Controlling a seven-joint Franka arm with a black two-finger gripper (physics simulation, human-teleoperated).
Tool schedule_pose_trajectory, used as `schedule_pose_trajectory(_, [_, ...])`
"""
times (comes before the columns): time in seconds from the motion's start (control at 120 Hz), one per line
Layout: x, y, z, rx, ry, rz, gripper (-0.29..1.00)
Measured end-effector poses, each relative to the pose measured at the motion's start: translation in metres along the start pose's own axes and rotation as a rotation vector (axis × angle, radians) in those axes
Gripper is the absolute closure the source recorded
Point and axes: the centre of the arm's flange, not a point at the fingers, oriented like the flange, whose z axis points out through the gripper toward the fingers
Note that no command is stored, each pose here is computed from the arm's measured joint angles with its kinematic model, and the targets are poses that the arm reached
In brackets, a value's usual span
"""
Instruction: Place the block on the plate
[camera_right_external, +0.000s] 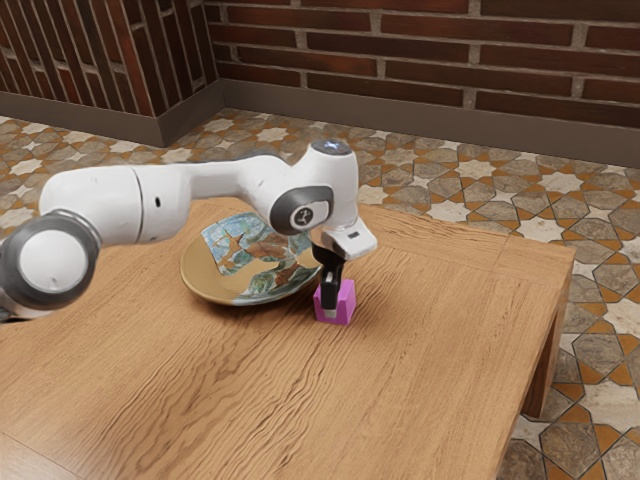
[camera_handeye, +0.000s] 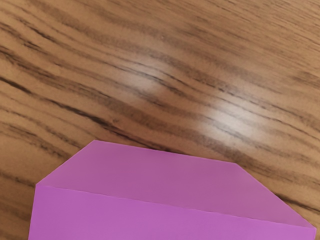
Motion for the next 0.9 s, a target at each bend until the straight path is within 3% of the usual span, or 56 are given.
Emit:
schedule_pose_trajectory(0.283, [-0.001,-0.002,0.000,0.004,0.004,0.008,0.23])
schedule_pose_trajectory(0.642, [0.008,0.004,-0.014,0.021,0.014,0.024,0.33])
schedule_pose_trajectory(0.9, [-0.003,0.007,-0.101,0.136,0.029,0.007,0.33])
